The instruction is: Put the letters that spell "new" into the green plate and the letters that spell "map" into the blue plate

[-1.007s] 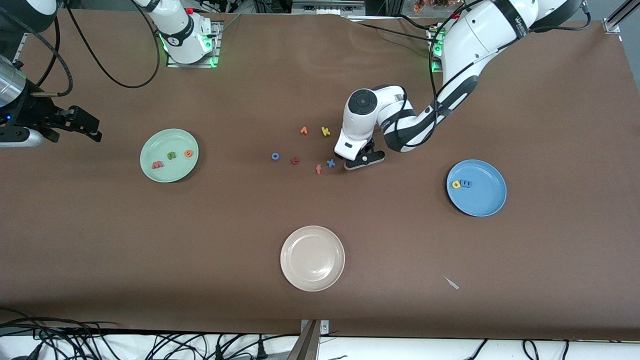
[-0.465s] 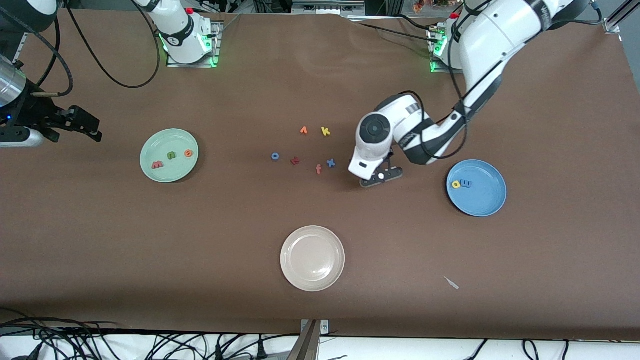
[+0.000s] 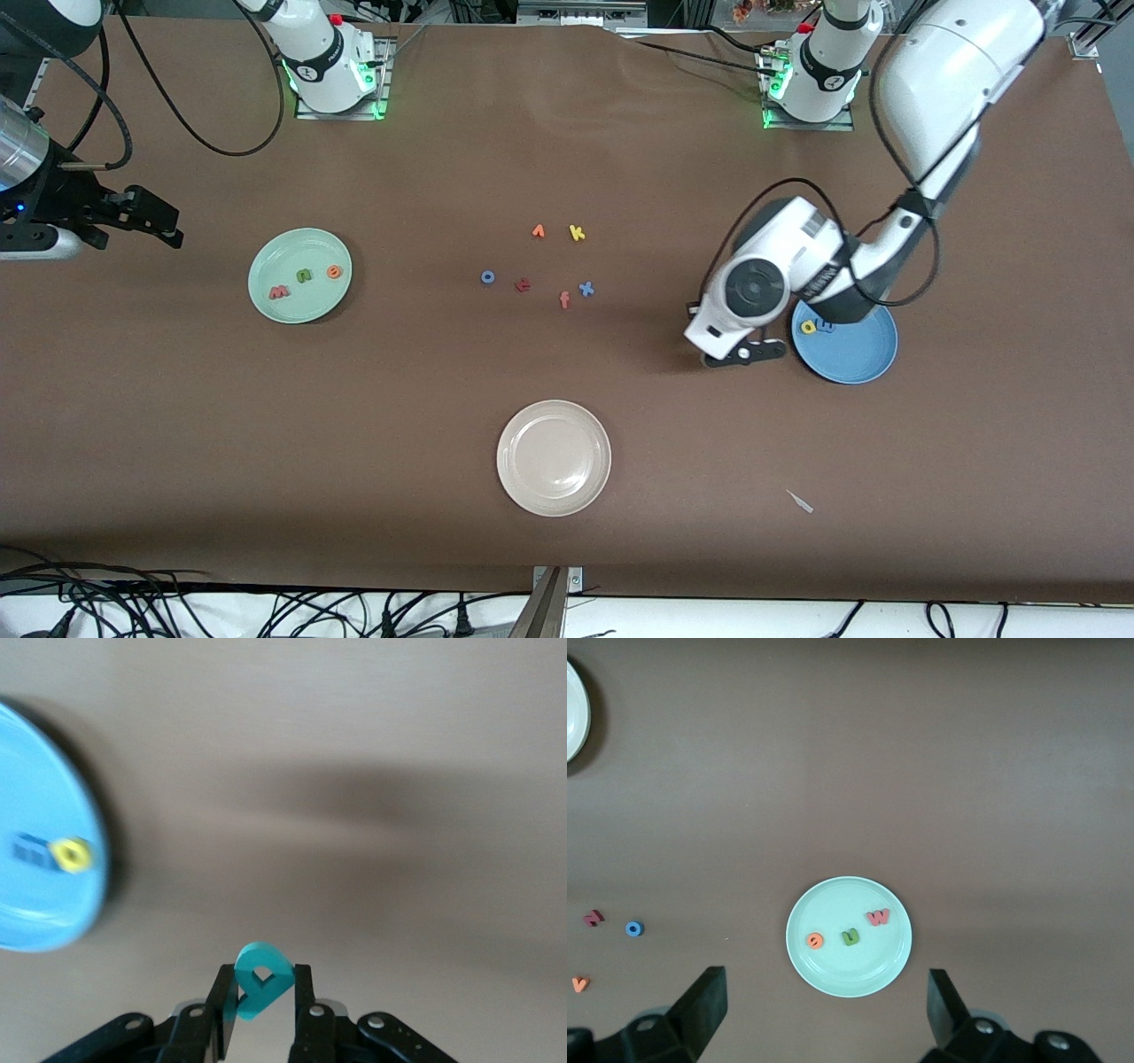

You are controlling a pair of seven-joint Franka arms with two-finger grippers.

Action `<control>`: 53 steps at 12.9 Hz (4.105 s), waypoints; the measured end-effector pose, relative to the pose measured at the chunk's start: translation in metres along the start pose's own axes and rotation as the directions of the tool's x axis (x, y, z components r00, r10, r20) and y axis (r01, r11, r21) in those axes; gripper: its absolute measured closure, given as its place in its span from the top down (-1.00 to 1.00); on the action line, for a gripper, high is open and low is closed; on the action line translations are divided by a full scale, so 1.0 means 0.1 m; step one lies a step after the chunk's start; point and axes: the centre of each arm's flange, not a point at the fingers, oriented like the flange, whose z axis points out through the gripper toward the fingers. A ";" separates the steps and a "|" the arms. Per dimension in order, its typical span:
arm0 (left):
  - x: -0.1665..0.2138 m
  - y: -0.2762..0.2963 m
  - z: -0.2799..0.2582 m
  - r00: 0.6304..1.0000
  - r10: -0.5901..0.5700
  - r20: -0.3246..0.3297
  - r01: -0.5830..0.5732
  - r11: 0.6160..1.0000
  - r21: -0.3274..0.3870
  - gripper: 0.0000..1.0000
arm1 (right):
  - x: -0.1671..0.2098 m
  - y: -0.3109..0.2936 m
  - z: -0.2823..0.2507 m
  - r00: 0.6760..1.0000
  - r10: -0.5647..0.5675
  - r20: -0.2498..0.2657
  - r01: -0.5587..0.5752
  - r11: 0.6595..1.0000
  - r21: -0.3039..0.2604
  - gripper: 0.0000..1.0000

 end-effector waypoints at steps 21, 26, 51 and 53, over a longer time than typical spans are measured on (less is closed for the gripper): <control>0.45 -2.20 -0.28 0.951 0.267 0.154 -0.280 0.957 0.072 1.00 | -0.02 0.02 0.01 1.000 0.003 0.016 -0.003 1.000 0.000 1.00; 0.34 -2.45 -0.81 0.975 0.192 0.114 -0.194 0.981 0.003 1.00 | -0.02 0.02 0.01 1.000 0.003 0.018 -0.003 1.000 0.000 1.00; -0.95 -2.92 -2.82 0.970 -0.066 -0.232 0.025 0.984 -0.177 1.00 | -0.05 0.02 0.03 0.999 0.003 0.046 -0.003 1.000 0.000 1.00; -0.94 -2.92 -2.82 0.969 -0.067 -0.239 0.024 0.984 -0.178 1.00 | -0.05 0.02 0.04 0.999 0.004 0.048 -0.004 1.000 0.000 1.00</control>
